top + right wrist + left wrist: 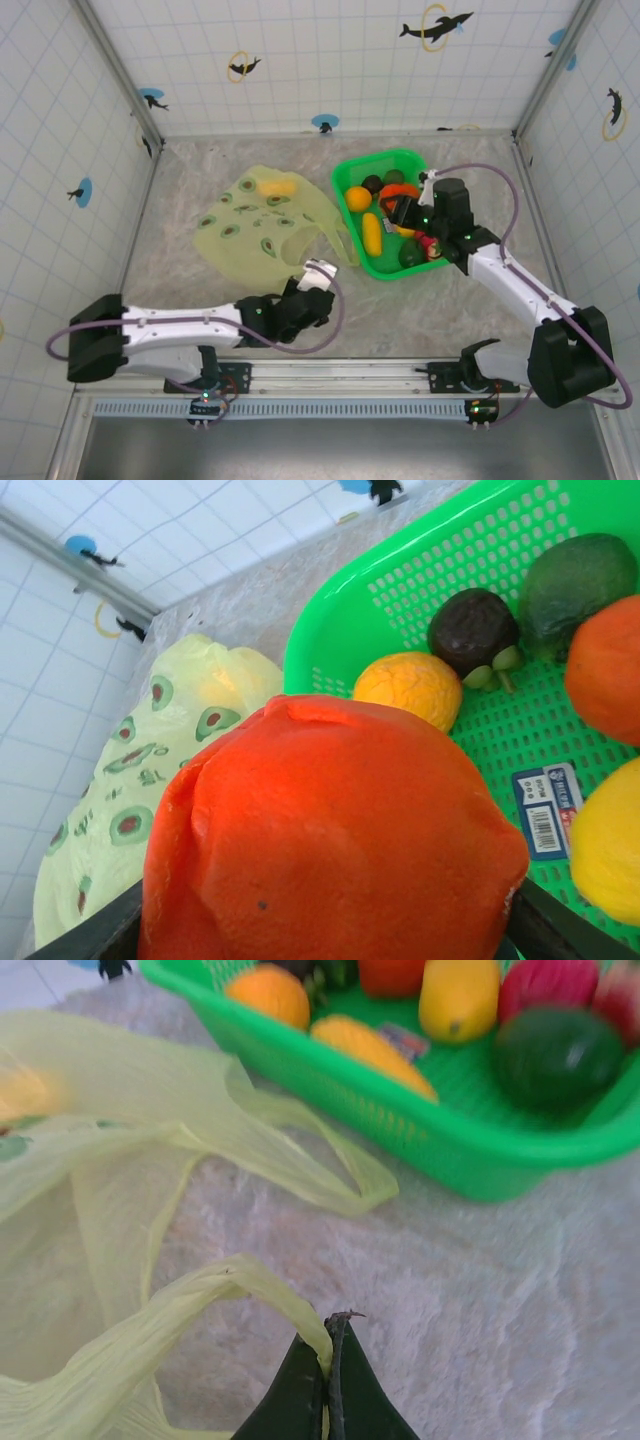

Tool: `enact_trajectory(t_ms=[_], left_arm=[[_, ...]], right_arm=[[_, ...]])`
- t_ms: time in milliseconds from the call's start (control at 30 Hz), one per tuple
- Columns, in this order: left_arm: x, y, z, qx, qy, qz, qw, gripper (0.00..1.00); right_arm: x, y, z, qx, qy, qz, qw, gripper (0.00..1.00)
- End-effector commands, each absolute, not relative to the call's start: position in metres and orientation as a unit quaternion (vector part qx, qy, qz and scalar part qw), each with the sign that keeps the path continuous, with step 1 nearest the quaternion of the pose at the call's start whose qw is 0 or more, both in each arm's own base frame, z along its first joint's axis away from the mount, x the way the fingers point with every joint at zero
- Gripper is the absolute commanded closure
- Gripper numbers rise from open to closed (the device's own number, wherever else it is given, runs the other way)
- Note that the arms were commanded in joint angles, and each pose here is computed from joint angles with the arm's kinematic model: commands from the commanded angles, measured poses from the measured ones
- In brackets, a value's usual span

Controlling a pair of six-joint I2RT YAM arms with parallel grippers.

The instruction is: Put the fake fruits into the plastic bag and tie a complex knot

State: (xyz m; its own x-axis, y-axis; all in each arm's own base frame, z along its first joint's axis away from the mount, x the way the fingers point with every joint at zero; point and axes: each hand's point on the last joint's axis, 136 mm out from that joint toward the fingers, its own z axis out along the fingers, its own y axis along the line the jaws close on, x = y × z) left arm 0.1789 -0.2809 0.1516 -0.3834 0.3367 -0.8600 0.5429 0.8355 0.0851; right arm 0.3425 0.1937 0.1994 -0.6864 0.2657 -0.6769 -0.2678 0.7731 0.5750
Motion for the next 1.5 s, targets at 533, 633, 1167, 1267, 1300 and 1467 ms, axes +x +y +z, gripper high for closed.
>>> enact_trajectory(t_ms=[533,633,1167,1267,1300,1467], left_arm=[[0.166,-0.186,0.223,0.108,0.807,-0.236,0.53,1.0],[0.167,-0.181,0.233,0.101,0.803,-0.238,0.538,1.0],[0.167,-0.17,0.269,0.103,0.786,-0.237,0.562,1.0],[0.167,-0.173,0.269,0.107,0.787,-0.238,0.559,1.0],[0.166,-0.173,0.269,0.109,0.786,-0.239,0.559,1.0],[0.166,-0.173,0.278,0.113,0.782,-0.243,0.563,1.0]], right_arm=[[0.236,0.446,0.219,-0.353,0.74,0.499,0.281,0.59],[0.227,0.47,0.207,-0.37,0.733,0.51,0.257,0.6],[0.229,0.47,0.178,-0.368,0.733,0.494,0.289,0.62],[0.237,0.487,0.183,-0.37,0.728,0.499,0.292,0.62],[0.24,0.492,0.183,-0.37,0.729,0.499,0.288,0.62],[0.252,0.52,0.168,-0.38,0.743,0.471,0.287,0.62]])
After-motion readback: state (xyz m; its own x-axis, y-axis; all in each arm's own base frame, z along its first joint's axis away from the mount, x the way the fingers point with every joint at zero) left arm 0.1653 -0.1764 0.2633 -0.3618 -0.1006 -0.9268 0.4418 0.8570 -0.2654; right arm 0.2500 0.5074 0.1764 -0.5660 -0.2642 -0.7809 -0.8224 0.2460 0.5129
